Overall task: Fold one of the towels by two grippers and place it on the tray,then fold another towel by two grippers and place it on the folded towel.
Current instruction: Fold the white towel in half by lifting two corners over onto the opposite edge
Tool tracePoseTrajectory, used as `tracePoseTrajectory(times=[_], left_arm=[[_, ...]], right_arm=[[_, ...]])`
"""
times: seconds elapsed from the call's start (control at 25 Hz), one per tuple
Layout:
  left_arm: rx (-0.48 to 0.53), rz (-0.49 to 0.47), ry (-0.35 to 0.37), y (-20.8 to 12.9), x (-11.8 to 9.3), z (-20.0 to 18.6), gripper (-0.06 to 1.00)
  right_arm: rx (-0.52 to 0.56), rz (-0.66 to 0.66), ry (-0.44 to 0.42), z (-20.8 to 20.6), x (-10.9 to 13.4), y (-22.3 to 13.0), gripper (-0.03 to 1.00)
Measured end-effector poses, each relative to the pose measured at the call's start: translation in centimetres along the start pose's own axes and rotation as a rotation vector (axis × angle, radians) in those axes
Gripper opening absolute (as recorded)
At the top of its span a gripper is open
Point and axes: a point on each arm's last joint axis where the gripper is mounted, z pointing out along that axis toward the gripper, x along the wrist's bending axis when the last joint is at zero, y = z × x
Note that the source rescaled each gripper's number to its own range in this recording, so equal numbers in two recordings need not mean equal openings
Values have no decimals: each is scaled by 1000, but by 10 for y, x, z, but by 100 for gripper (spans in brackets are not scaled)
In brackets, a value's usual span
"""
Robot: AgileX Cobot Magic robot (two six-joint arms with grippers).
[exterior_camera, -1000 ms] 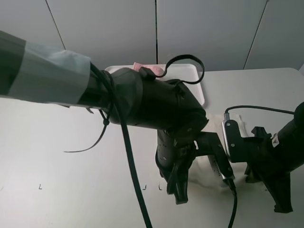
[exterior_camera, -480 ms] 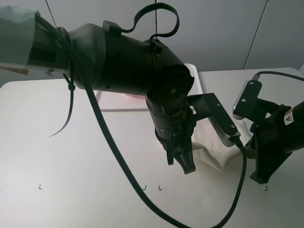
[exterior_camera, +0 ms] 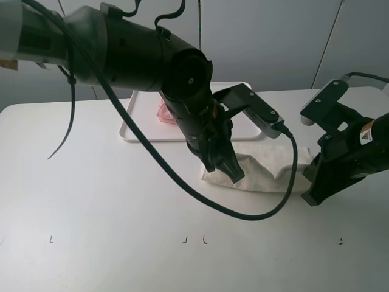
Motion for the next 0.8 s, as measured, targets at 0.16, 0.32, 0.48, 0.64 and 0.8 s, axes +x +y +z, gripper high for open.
tracePoseTrajectory(times=[0.16, 0.32, 0.48, 0.64, 0.8], left_arm=[[-42, -71, -11, 3, 4, 0, 0], [-91, -135, -1, 6, 13, 0, 0], [-122, -191, 12, 7, 25, 0, 0], [-148, -232, 26, 6, 38, 0, 0], [-172, -259, 31, 7, 45, -1, 0]], right_arm=[[-33, 87, -41, 0, -4, 3, 0], [-66, 157, -115, -1, -11, 5, 0], [-98, 218, -207, -2, -20, 6, 0], [-149, 286, -288, -4, -28, 8, 0], [-202, 330, -324, -5, -32, 13, 0]])
